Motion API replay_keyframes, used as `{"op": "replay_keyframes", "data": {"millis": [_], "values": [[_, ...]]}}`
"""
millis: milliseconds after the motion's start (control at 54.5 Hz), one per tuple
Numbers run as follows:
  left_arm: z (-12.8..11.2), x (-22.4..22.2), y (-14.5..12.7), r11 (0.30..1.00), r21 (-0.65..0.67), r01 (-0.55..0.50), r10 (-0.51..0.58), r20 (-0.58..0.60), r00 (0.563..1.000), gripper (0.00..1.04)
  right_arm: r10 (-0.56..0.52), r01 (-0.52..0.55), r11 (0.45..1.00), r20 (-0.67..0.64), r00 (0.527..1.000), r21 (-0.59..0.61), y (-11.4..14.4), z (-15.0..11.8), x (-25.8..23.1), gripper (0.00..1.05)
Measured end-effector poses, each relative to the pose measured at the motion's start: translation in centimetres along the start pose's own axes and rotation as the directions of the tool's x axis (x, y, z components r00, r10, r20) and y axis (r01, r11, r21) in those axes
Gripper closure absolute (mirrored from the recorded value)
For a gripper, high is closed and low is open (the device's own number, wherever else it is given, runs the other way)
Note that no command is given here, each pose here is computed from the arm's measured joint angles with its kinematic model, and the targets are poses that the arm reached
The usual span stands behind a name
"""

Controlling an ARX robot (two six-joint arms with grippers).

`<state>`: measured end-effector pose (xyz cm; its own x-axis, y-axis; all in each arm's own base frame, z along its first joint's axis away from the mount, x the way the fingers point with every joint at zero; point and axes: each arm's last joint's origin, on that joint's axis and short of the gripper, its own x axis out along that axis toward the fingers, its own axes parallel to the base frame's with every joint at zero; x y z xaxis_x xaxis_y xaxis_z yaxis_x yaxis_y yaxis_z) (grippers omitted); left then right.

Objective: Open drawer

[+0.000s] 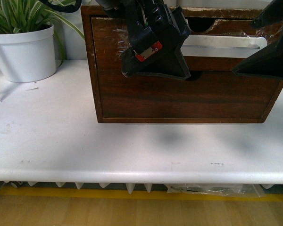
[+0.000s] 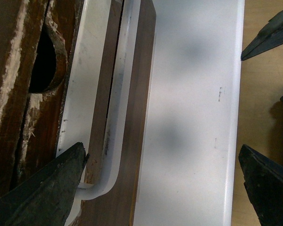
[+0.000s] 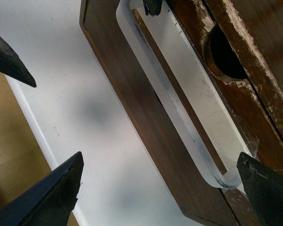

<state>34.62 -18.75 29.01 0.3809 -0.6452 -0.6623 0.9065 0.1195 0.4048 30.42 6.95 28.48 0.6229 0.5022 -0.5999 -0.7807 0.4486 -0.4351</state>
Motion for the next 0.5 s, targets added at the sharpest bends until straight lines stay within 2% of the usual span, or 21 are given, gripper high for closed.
{"op": "replay_keyframes", "data": {"millis": [495], "values": [[-0.7, 1.2, 0.3, 1.000, -0.003, 0.018, -0.018, -0.057, 0.998, 0.06, 0.009, -0.009, 1.000, -0.009, 1.000, -0.002, 0.0, -0.2, 0.2, 0.09]]}}
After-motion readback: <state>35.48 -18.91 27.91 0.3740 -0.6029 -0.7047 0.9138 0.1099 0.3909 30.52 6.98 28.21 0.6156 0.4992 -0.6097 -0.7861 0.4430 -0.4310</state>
